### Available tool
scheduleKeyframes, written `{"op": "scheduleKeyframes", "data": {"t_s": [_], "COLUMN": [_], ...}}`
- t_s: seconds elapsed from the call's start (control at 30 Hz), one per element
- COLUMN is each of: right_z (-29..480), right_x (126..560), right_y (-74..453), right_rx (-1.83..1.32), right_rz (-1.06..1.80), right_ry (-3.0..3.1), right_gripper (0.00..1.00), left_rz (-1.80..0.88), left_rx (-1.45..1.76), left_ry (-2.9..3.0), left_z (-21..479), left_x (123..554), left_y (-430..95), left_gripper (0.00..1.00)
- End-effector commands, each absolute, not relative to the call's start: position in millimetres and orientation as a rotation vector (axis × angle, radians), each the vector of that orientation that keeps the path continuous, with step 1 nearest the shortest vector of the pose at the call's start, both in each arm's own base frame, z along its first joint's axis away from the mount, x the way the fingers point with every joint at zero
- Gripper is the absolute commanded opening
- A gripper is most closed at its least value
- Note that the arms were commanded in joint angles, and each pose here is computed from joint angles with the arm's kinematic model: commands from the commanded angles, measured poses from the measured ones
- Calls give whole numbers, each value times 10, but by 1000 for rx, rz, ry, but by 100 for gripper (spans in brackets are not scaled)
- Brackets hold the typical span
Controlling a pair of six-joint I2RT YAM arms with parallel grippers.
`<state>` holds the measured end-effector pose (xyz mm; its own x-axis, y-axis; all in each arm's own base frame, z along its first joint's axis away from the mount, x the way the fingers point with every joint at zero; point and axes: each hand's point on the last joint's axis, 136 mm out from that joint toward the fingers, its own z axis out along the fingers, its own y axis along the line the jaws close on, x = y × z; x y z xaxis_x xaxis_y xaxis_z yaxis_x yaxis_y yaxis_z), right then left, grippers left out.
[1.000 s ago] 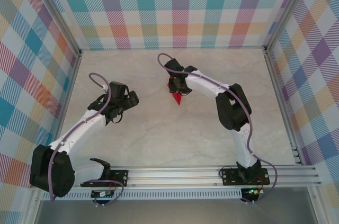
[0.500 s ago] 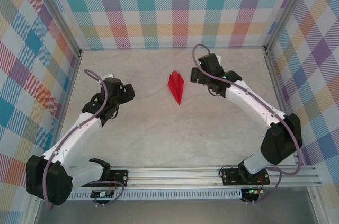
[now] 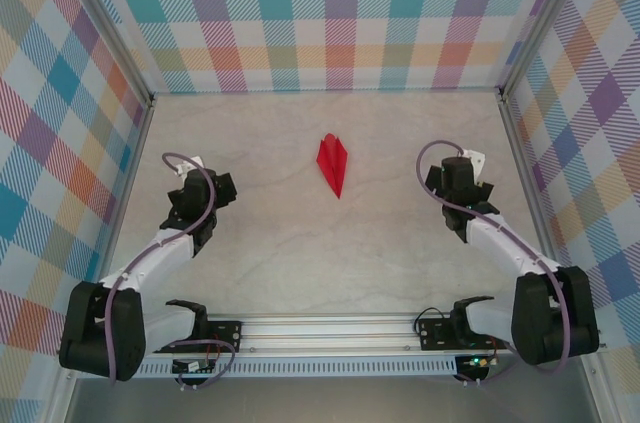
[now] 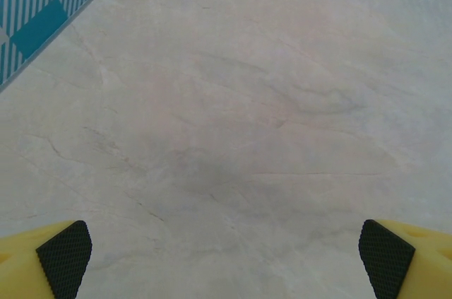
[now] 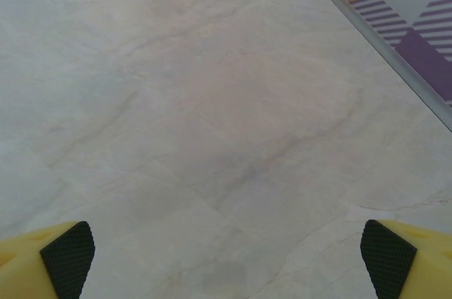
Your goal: Fold a paper plane with a square sheet of paper (pick it up from the middle)
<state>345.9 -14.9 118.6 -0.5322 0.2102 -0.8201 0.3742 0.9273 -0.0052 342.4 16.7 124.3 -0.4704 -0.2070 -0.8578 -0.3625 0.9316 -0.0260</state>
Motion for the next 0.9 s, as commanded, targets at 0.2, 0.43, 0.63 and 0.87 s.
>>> {"op": "scheduleKeyframes", "data": {"t_s": [0.2,0.43,0.63,0.87], "right_z": [1035,1094,995,915], "right_x": [3773,3928,3979,3957], "right_y": [-78,172,183,147], "right_rx": [235,34,13,22], "right_rz": [-163,-37,44,84], "right_ry": [2054,1989,1956,1949], "right_gripper": [100,100,100,100], "left_rz": [88,-76,-112,-108], "left_rx": [-253,-181,-147,-154], "left_ry": [1953,1897,1921,1919], "left_z": [1100,1087,909,838], "left_x": [3672,3826,3885,3895], "left_y": [155,62,3,13], "left_gripper": [100,100,100,100]}}
